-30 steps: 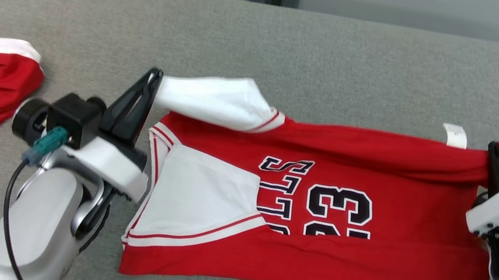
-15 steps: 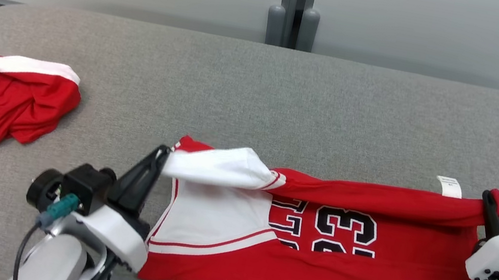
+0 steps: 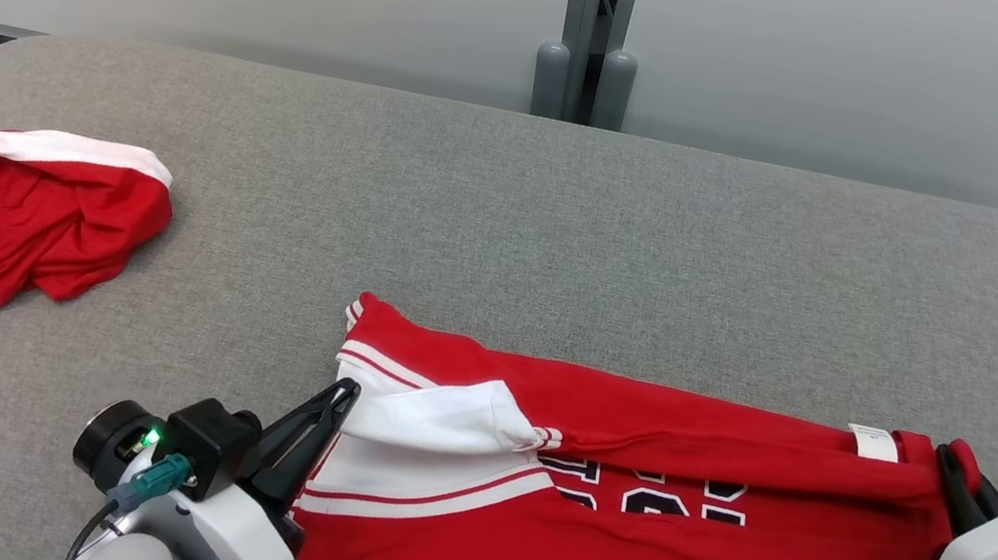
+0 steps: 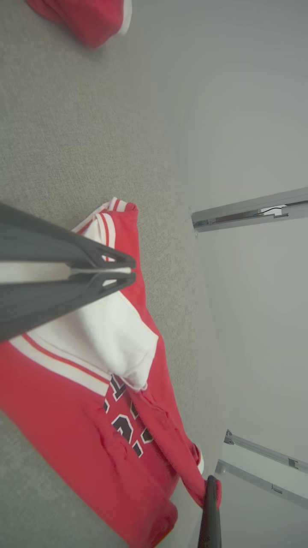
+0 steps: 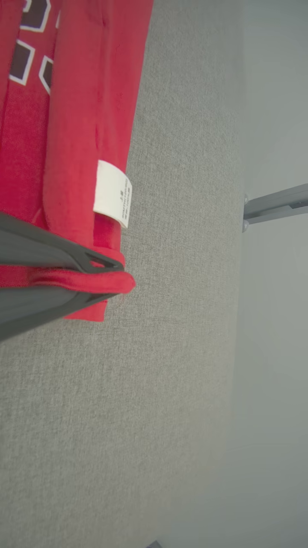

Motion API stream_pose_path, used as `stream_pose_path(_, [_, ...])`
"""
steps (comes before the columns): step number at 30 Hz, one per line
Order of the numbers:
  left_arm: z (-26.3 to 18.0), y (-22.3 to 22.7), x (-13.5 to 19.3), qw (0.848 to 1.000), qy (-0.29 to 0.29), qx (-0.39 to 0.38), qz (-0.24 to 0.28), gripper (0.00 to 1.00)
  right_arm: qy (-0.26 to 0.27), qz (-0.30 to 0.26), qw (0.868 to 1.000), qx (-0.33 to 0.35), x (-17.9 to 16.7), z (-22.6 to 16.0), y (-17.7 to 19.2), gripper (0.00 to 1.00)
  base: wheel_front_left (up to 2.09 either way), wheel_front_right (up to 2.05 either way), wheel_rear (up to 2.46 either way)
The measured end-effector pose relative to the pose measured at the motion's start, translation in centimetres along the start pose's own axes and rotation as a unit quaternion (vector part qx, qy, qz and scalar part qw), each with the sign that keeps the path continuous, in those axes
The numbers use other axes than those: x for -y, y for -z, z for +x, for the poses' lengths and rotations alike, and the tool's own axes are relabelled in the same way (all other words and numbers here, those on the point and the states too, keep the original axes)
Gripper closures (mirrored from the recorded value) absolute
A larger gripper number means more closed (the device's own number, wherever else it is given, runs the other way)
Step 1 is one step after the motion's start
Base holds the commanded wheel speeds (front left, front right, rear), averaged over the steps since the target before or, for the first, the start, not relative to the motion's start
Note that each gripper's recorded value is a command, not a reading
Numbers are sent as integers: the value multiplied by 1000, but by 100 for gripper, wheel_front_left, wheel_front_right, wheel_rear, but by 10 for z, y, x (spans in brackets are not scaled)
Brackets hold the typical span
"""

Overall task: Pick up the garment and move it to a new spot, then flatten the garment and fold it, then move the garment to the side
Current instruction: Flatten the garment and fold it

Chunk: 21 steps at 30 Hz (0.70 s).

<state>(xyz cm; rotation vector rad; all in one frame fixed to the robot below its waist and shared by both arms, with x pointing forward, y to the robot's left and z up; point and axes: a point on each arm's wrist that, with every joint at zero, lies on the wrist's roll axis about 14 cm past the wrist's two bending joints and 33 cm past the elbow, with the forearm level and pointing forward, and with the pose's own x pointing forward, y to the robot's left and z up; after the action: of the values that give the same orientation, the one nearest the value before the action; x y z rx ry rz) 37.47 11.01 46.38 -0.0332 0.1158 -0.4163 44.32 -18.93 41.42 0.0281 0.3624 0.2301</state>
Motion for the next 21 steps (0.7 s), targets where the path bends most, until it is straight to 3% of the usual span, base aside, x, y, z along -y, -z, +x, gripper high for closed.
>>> stream_pose_path(6, [-3,10,7,1000,13,-19,7,100,-1,-21,1000,-17,7,-9,8,100,0,0,0])
stream_pose_path(7, [-4,12,8,1000,16,-24,9,100,-1,-22,1000,-21,7,-11,11,95,0,0,0])
stream_pose_path(9, [-5,15,9,999,20,-30,15,100,-3,-19,1000,-25,6,-13,13,56,0,0,0])
stream_pose_path(10, [-6,16,10,999,22,-32,17,100,-3,-17,999,-27,6,-14,15,20,0,0,0])
stream_pose_path(11, [-7,18,10,999,23,-35,22,100,-4,-13,999,-36,5,-15,18,0,0,0,0])
stream_pose_path(13, [-9,21,11,999,24,-39,26,100,-7,-10,999,-49,2,-18,24,0,0,0,0])
stream_pose_path(14, [-11,24,11,998,23,-44,28,74,-14,-10,998,-63,-1,-21,31,0,0,0,0])
stream_pose_path(15, [-13,28,11,998,21,-52,29,33,-17,-6,997,-78,-3,-25,38,0,0,0,0])
stream_pose_path(16, [-15,33,10,997,19,-61,31,6,-21,-7,996,-90,-4,-29,42,0,0,0,0])
stream_pose_path(17, [-17,35,10,997,20,-65,36,0,-24,-10,995,-97,-3,-32,43,0,0,0,0])
stream_pose_path(21, [-26,48,10,995,15,-93,40,0,-17,-9,994,-110,11,-45,41,0,0,0,0])
